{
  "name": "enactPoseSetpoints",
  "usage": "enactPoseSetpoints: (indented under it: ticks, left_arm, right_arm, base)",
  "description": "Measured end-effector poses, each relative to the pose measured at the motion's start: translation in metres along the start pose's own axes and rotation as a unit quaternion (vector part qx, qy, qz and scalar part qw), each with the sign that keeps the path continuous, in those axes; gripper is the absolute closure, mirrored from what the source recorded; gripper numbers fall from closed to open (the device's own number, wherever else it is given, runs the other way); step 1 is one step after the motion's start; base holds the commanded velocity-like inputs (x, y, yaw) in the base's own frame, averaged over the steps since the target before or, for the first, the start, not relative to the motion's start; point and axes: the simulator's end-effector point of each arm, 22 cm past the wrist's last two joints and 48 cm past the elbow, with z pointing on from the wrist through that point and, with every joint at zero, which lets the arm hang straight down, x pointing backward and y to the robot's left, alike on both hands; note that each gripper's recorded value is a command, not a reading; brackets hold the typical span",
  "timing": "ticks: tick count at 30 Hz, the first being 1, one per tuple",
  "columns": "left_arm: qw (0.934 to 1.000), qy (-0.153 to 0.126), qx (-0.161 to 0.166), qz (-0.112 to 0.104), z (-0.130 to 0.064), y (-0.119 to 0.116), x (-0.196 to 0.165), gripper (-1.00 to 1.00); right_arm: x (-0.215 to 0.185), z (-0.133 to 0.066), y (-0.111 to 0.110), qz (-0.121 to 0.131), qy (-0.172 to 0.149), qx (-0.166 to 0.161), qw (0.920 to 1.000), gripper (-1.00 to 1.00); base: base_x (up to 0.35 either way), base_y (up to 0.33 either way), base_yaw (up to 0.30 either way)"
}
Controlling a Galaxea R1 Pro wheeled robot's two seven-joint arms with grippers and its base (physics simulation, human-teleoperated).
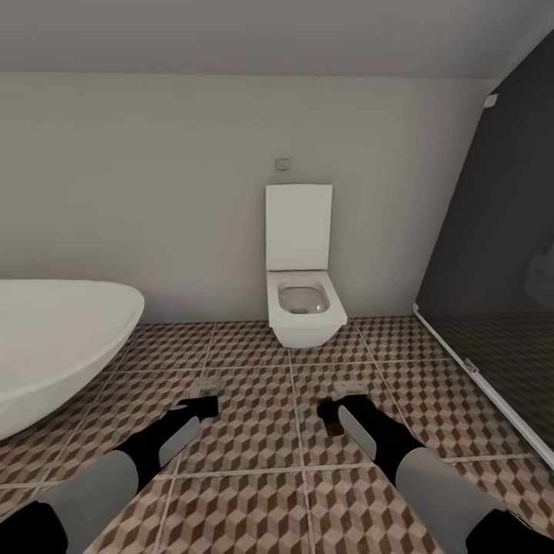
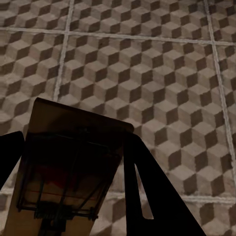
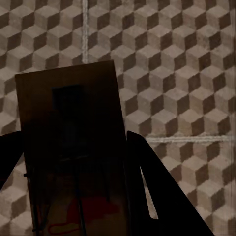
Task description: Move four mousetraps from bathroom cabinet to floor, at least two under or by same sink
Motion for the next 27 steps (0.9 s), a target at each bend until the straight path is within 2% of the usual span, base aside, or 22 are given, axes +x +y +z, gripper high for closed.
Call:
enactPoseSetpoints:
  ticks: [6, 11, 19, 27]
  left_arm:
    - [0.9997, -0.003, 0.021, 0.008, -0.011, -0.019, -0.021, 1.00]
    - [0.9990, -0.031, 0.027, 0.016, -0.029, -0.029, -0.058, 1.00]
    - [0.9980, -0.048, 0.011, 0.040, -0.056, -0.031, -0.092, 1.00]
    - [0.9972, -0.049, 0.013, 0.055, -0.068, -0.039, -0.102, 1.00]
  right_arm:
    - [0.011, 0.006, -0.013, 0.003, 0.029, 0.015, 0.9995, 1.00]
    - [0.016, 0.008, -0.017, 0.003, 0.040, 0.018, 0.9990, 1.00]
    - [-0.008, 0.003, -0.020, 0.002, 0.029, 0.020, 0.9994, 1.00]
    - [-0.027, -0.001, -0.021, 0.002, 0.018, 0.021, 0.9996, 1.00]
  base:
    - [0.004, 0.000, 0.000]
    - [0.000, 0.000, 0.000]
    - [0.000, 0.000, 0.000]
    - [0.000, 0.000, 0.000]
